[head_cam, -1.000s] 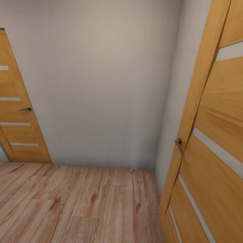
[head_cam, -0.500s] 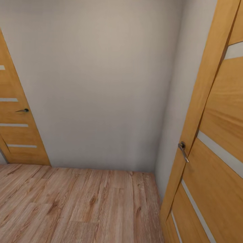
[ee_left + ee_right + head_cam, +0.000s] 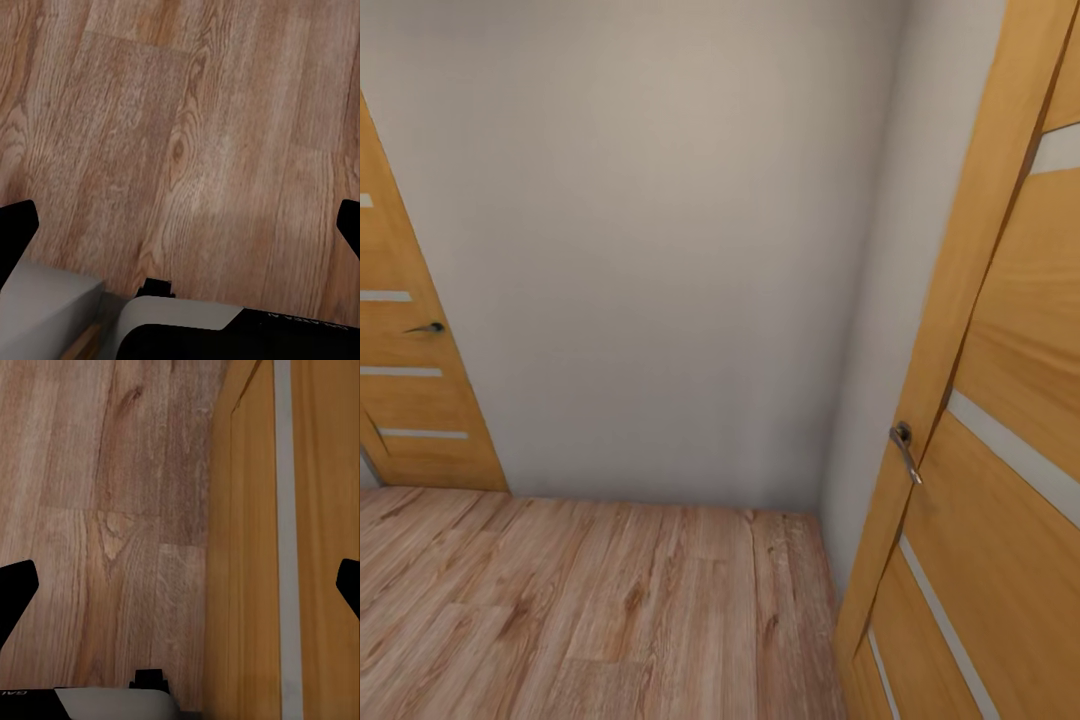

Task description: Move the two storage containers from the living room to the garage. In the garage, place one container on the floor and stack the other container on top of it (either order is fine).

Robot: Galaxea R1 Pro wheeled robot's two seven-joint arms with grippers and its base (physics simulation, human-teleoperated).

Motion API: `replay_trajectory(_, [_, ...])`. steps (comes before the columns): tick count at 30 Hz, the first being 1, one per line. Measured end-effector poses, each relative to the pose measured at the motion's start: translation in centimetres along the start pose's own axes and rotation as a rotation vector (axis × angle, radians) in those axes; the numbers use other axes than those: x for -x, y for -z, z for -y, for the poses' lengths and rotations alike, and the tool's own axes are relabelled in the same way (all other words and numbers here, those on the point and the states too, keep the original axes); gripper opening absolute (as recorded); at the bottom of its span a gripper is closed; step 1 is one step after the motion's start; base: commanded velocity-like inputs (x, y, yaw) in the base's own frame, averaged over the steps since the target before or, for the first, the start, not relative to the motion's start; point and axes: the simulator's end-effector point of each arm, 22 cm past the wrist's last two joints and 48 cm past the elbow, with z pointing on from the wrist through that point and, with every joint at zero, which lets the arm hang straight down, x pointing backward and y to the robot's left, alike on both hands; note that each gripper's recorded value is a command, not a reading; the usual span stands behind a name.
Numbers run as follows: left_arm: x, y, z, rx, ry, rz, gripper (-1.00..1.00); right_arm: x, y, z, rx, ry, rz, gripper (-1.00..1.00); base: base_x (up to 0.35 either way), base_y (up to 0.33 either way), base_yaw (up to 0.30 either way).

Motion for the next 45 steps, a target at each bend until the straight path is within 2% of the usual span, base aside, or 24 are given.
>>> replay_trajectory(8, [0.00, -0.01, 0.01, -0.001, 0.000, 0.000, 1.00, 0.01, -0.01, 0.00, 0.000, 0.000, 0.000, 1.00, 0.225, 0.000, 0.000])
replay_trajectory(25, [-0.01, -0.02, -0.01, 0.001, 0.000, -0.001, 1.00, 0.01, -0.03, 0.00, 0.000, 0.000, 0.000, 1.00, 0.009, 0.000, 0.000])
replay_trajectory(38, [0.00, 0.01, -0.02, 0.001, 0.000, 0.000, 1.00, 0.01, 0.01, 0.00, 0.000, 0.000, 0.000, 1.00, 0.293, 0.000, 0.000])
replay_trajectory(45, [0.00, -0.02, -0.02, 0.001, 0.000, 0.000, 1.00, 0.01, -0.03, 0.00, 0.000, 0.000, 0.000, 1.00, 0.056, 0.000, 0.000])
